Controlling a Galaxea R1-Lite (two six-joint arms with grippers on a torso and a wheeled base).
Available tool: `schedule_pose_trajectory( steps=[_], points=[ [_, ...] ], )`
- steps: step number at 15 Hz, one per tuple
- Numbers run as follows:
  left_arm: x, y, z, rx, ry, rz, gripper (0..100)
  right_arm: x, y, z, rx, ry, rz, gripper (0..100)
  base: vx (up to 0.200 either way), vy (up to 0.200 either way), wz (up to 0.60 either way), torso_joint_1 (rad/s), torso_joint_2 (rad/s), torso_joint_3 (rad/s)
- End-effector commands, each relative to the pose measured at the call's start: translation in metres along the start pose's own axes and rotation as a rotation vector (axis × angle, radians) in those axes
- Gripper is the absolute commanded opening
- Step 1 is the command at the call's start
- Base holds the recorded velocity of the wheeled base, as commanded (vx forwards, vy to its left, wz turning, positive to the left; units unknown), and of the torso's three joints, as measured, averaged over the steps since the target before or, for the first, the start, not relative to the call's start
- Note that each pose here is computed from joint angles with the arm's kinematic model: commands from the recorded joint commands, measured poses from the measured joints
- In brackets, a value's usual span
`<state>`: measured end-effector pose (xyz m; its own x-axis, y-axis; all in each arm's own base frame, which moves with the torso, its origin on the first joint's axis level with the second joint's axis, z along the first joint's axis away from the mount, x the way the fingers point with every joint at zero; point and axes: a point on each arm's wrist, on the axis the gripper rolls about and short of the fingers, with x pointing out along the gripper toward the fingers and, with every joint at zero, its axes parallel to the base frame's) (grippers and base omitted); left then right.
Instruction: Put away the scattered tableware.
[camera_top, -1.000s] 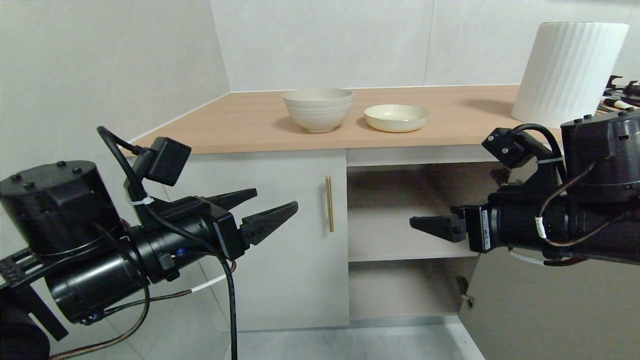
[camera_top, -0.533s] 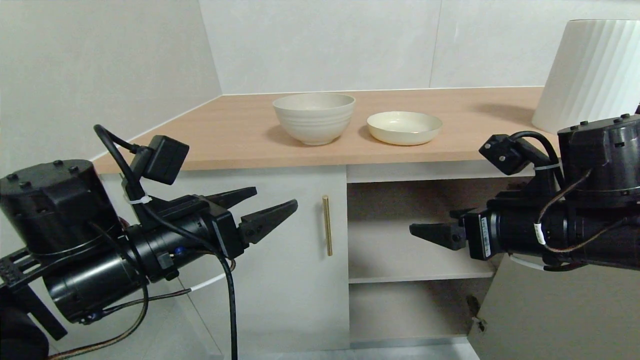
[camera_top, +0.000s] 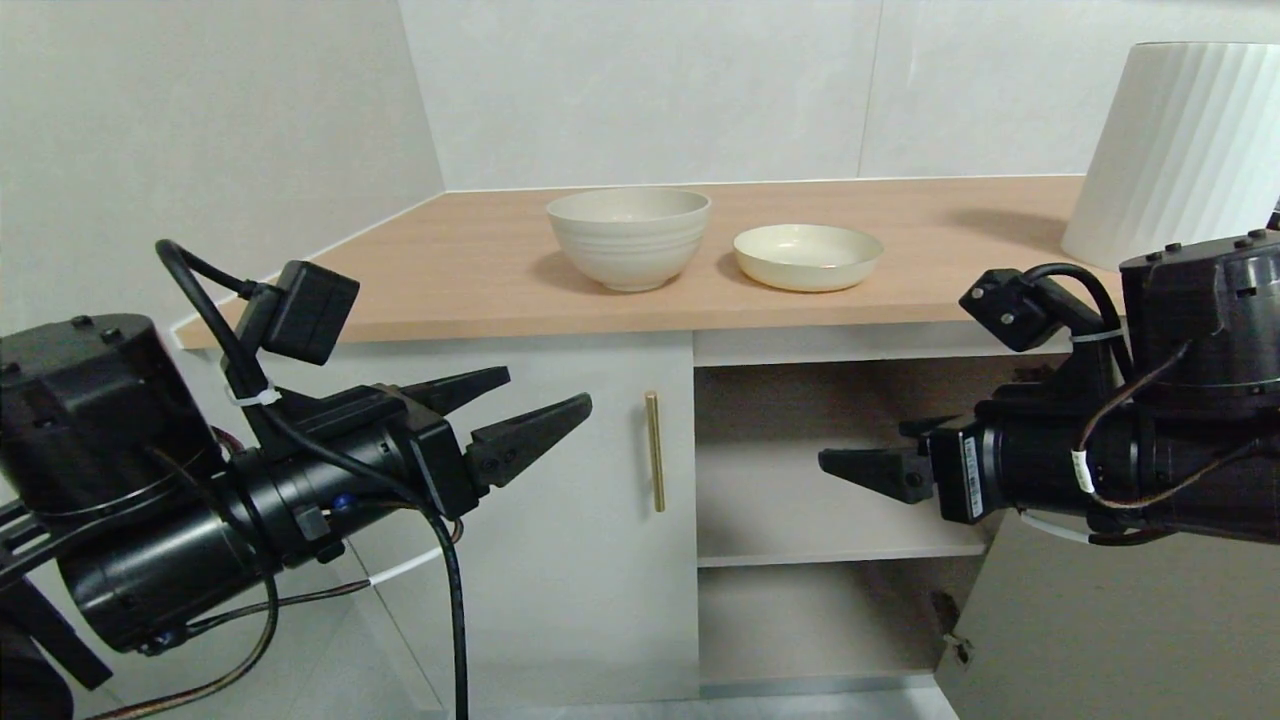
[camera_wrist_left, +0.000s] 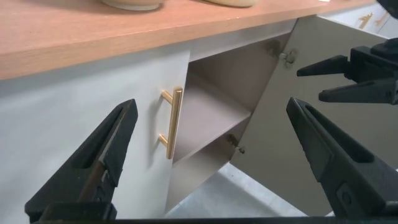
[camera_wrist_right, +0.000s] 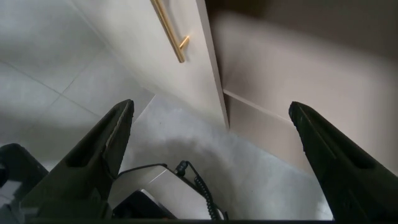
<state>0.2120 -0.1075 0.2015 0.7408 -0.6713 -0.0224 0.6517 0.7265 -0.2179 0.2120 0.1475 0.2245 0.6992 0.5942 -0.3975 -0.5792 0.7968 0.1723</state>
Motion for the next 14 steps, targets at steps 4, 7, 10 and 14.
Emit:
schedule_pose_trajectory(
  steps=[4,7,10,14],
  points=[
    [0.006,0.004,-0.006,-0.009,0.028,0.009,100,0.004,-0.004,0.0,0.007,0.0,-0.011,100,0.0,0.0,0.0,0.037,-0.18,-0.154],
    [0.006,0.004,-0.006,-0.009,0.028,0.009,100,0.004,-0.004,0.0,0.008,-0.004,-0.013,100,0.0,0.0,0.0,0.136,-0.37,-0.297],
    [0.008,0.006,-0.008,-0.012,0.035,0.015,100,0.006,-0.005,0.0,0.009,0.0,-0.015,100,0.0,0.0,0.0,0.165,-0.52,-0.289],
    [0.027,0.036,0.002,-0.019,0.016,0.1,100,0.009,-0.009,-0.002,0.014,0.01,-0.029,100,0.0,0.0,0.0,0.183,-0.47,-0.287]
  ],
)
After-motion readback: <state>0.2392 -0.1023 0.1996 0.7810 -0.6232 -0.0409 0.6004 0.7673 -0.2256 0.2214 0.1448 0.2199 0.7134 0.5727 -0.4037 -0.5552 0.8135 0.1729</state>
